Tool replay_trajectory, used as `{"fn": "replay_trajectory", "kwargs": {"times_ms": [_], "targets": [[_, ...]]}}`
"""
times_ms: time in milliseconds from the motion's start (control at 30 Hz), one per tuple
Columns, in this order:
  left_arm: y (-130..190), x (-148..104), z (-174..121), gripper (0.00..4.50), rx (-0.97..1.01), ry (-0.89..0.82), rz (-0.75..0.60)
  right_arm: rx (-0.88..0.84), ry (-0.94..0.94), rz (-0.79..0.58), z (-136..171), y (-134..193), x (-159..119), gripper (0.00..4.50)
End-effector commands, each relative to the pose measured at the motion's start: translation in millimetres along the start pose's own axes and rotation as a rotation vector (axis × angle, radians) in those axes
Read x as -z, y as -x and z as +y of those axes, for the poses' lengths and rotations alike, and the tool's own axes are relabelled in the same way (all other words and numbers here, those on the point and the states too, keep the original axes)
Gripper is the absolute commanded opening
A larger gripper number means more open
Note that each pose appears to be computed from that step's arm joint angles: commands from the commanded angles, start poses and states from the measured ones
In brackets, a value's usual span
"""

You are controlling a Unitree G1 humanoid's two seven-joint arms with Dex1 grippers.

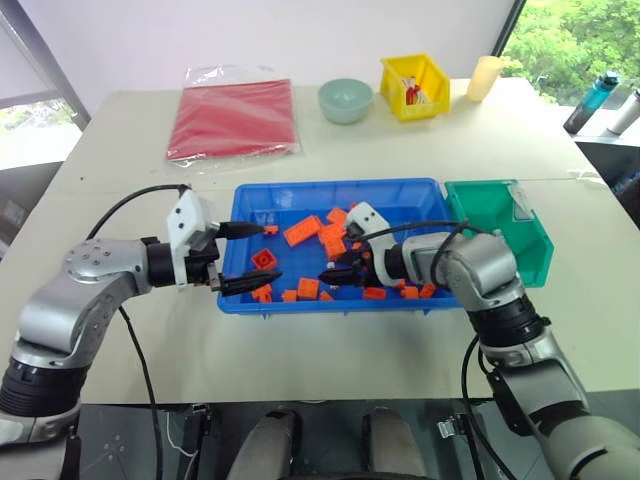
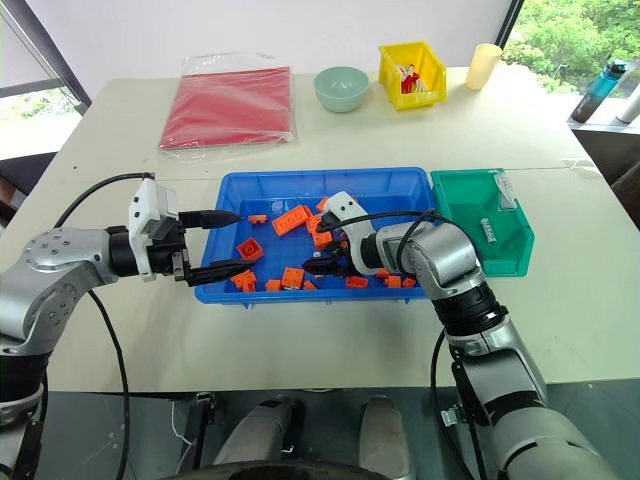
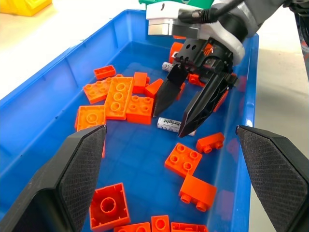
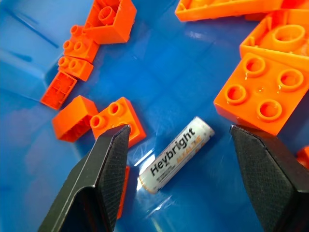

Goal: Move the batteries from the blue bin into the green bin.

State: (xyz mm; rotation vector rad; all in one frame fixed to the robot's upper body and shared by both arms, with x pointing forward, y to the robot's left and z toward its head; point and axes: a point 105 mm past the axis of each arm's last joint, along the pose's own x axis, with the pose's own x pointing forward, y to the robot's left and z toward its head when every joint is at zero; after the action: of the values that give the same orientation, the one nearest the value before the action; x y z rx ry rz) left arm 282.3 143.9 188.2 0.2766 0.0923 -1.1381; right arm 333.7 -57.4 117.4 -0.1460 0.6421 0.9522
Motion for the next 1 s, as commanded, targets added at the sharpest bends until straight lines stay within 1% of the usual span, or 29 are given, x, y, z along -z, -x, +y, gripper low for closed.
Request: {"fn": "replay_trajectory", "kwargs": {"times_ms": [33, 133, 167, 200, 367, 467, 500, 533, 600, 633, 667, 733, 833, 900, 1000], "targets": [[3, -14, 0, 4.5, -0.004, -0.044, -0.026, 0.006, 0.056, 0.009, 0, 2, 0, 2.1], [4, -15, 1, 4.5, -0.007, -0.044, -0.025, -0.006, 0.069, 0.011, 3, 5, 1, 0.49], [4, -15, 1, 4.5, -0.008, -0.044, -0.024, -0.009, 0.071, 0.009, 4, 6, 0, 0.1], [4, -15, 1, 4.5, -0.008, -0.044, -0.024, -0.012, 0.074, 0.006, 5, 8, -1, 0.01], [1, -15, 3, 4.5, 0.005, -0.046, -0.024, -0.013, 0.073, -0.036, 8, 17, -15, 0.01], [-3, -15, 3, 4.5, 0.019, -0.046, -0.03, -0.004, 0.096, -0.096, 6, 35, -34, 0.01], [-4, -15, 3, 4.5, 0.025, -0.047, -0.031, 0.005, 0.097, -0.133, 4, 46, -44, 0.01], [-5, -15, 3, 4.5, 0.029, -0.046, -0.033, 0.03, 0.09, -0.193, -3, 63, -60, 0.01], [-7, -14, 3, 4.5, 0.035, -0.045, -0.035, 0.077, 0.07, -0.277, -15, 92, -80, 0.01], [-8, -13, 3, 4.5, 0.037, -0.044, -0.036, 0.137, 0.056, -0.309, -28, 110, -86, 0.01], [-9, -12, 3, 4.5, 0.039, -0.043, -0.037, 0.176, 0.047, -0.326, -36, 121, -89, 0.01], [-10, -11, 3, 4.5, 0.044, -0.042, -0.04, 0.305, 0.029, -0.336, -62, 150, -84, 0.01], [-12, -11, 2, 4.5, 0.052, -0.041, -0.047, 0.447, -0.031, -0.316, -92, 189, -61, 0.01], [-13, -11, 2, 4.5, 0.055, -0.042, -0.049, 0.5, -0.042, -0.288, -101, 197, -46, 0.01], [-14, -11, 3, 4.5, 0.058, -0.043, -0.051, 0.572, -0.063, -0.25, -111, 202, -27, 0.01]]}}
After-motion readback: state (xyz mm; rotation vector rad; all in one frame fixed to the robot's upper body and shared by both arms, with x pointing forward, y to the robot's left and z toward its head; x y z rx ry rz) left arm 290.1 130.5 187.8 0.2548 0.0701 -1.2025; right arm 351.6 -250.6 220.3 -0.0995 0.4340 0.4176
